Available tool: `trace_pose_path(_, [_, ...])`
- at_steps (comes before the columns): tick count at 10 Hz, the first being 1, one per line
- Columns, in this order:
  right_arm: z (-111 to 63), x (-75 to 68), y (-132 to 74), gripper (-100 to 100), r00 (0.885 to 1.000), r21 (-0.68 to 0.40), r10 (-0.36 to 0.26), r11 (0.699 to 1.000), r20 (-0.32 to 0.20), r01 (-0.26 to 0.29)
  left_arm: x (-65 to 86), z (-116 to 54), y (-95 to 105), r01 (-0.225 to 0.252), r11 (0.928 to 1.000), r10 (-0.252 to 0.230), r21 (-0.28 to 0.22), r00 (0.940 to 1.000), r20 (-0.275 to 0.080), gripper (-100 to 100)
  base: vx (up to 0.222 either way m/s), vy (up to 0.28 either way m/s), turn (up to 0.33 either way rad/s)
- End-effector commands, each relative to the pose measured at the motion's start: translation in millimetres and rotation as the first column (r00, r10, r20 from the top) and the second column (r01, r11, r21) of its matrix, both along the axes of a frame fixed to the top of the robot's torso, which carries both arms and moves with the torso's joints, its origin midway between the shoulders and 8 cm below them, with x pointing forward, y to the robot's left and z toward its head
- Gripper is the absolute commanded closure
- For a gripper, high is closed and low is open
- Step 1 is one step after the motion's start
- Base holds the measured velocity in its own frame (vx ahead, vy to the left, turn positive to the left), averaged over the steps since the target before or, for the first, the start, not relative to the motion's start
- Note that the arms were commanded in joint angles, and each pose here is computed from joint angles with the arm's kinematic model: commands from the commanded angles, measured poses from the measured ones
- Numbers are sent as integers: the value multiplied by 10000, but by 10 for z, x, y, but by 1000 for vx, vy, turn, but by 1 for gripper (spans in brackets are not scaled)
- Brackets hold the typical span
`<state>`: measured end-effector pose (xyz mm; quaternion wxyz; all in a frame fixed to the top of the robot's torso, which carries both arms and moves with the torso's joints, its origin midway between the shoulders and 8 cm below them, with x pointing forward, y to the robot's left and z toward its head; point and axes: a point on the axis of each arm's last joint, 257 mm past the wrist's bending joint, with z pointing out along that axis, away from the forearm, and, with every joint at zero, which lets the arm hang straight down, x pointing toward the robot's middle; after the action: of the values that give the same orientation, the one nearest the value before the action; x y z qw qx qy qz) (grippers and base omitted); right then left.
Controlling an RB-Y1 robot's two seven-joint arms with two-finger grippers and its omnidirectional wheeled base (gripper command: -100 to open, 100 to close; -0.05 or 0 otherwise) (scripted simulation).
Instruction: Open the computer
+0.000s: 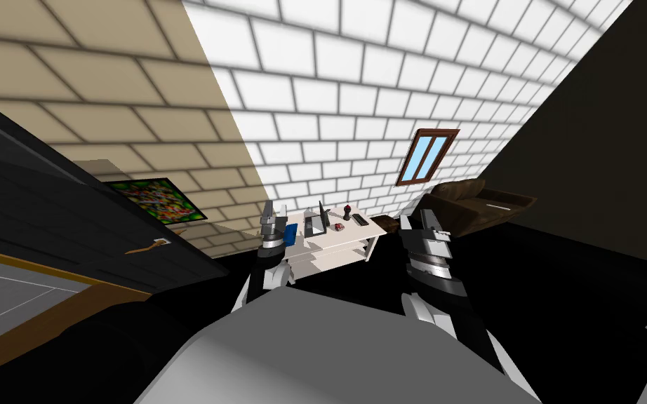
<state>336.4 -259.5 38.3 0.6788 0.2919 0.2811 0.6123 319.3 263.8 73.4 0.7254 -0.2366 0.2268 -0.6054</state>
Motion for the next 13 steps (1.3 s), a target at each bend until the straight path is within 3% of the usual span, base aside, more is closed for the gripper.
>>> trace_pose_path(1, [0,0,0,0,10000,0,0,10000,0,0,0,0,0,0,10000,0,0,10000,0,0,0,0,0])
trace_pose_path(9, [2,-1,0,0,10000,-1,0,10000,4,0,-1,1,0,0,10000,0,1,10000,4,0,0,0,0])
trace_pose_path(10, [2,-1,0,0,10000,-1,0,10000,4,0,36,-20,-42,115,9993,-109,359,9998,-171,-100,16,-12,2])
trace_pose_path(13, [-1,0,0,0,10000,1,0,10000,-3,0,161,-98,-96,221,9943,-148,1039,9974,-704,-100,34,-38,6])
